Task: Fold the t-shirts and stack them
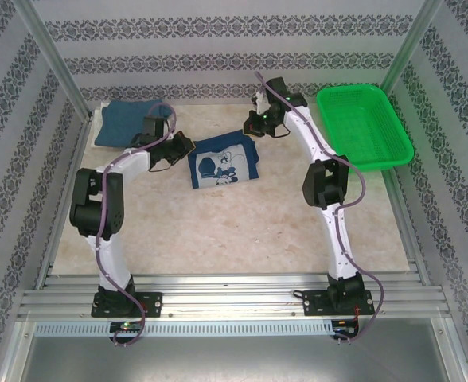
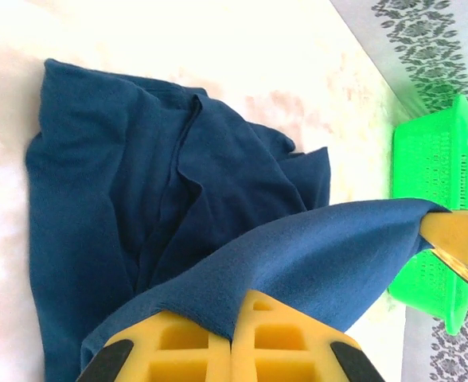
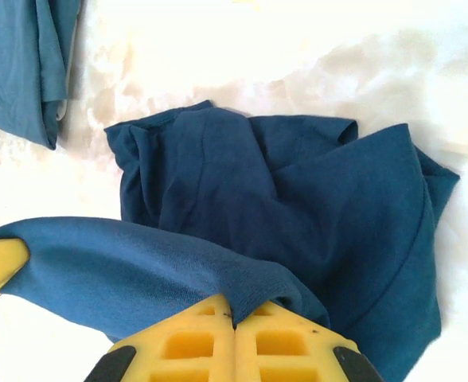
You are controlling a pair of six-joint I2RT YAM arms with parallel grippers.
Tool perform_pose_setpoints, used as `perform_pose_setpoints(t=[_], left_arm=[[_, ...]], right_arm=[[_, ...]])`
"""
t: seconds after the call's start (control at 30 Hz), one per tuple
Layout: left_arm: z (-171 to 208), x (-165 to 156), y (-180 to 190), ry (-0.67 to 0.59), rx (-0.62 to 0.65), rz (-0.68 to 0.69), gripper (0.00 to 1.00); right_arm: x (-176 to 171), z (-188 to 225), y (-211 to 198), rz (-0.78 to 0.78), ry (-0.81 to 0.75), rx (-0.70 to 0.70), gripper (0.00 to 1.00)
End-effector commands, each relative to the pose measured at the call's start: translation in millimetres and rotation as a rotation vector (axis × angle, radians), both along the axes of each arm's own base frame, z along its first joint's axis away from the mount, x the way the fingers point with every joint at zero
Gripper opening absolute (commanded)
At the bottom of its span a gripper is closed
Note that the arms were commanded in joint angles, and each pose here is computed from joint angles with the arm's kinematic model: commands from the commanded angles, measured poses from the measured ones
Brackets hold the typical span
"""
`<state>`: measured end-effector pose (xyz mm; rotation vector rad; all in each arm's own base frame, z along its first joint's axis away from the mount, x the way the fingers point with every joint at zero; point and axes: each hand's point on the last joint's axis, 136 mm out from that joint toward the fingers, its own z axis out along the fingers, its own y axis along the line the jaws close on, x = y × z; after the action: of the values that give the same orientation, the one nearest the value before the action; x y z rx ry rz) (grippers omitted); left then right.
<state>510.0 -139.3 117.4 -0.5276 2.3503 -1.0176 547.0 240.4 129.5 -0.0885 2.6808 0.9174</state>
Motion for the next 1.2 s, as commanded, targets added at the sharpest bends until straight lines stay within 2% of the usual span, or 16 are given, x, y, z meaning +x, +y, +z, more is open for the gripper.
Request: perform_pose_setpoints(t=[0.0, 0.2, 0.27, 0.3, 0.33, 0.37, 0.4, 0.43, 0.63, 0.77, 0.8, 0.87, 0.93, 0.97, 1.03, 1.17], left_arm=[[1.0, 19.2, 6.6, -0.042, 0.001, 0.001, 0.00], [-17.6, 42.4, 6.3, -0.043, -0.036, 0.019, 0.00], [-24.2, 52.1, 7.5, -0.040, -0.048, 0.026, 0.10], [-24.1, 56.6, 6.3, -0.051, -0.067, 0.027, 0.24], [-23.0, 61.1, 8.2, -0.059, -0.084, 0.039, 0.38], [-19.3, 65.2, 12.2, -0.072, -0.097, 0.055, 0.73], [-13.0, 68.4, 18.1, -0.084, -0.102, 0.073, 0.91], [-3.4, 71.5, 26.9, -0.100, -0.103, 0.101, 1.00], [97.2, 64.9, 53.3, -0.250, -0.009, 0.128, 1.00], [130.0, 30.6, 39.7, -0.295, 0.072, 0.065, 1.00], [128.9, 21.3, 33.1, -0.286, 0.095, 0.043, 0.96], [121.1, 1.6, 12.1, -0.257, 0.125, -0.028, 0.60], [106.4, -11.6, -8.6, -0.243, 0.116, -0.082, 0.33], [96.5, -16.2, -19.9, -0.228, 0.103, -0.108, 0.24], [76.5, -19.0, -35.1, -0.190, 0.076, -0.144, 0.13], [38.7, -10.0, -50.6, -0.134, 0.032, -0.181, 0.08]], right_arm=[[10.6, -5.1, -7.7, -0.035, 0.011, 0.024, 0.00], [30.2, -23.8, -8.8, -0.079, 0.015, 0.084, 0.07], [39.7, -25.8, -9.2, -0.097, 0.010, 0.130, 0.26], [44.1, -26.9, -11.6, -0.118, 0.013, 0.141, 0.37], [48.2, -25.0, -12.6, -0.129, 0.008, 0.159, 0.40], [52.3, -21.8, -13.3, -0.138, -0.001, 0.180, 0.44], [55.7, -17.5, -14.4, -0.149, -0.010, 0.194, 0.47], [58.7, -10.6, -15.8, -0.158, -0.023, 0.210, 0.49], [50.5, 66.3, -30.0, -0.162, -0.194, 0.187, 0.51], [15.2, 108.8, -21.0, -0.114, -0.258, 0.239, 0.46], [5.6, 110.7, -15.4, -0.095, -0.244, 0.258, 0.43], [-13.4, 103.5, -0.2, -0.062, -0.195, 0.288, 0.29], [-24.7, 99.6, 18.8, -0.023, -0.179, 0.357, 0.20], [-27.0, 95.5, 26.5, -0.014, -0.163, 0.393, 0.16], [-24.1, 80.6, 34.7, -0.018, -0.122, 0.430, 0.07], [-10.5, 54.8, 46.1, -0.030, -0.073, 0.514, 0.03]])
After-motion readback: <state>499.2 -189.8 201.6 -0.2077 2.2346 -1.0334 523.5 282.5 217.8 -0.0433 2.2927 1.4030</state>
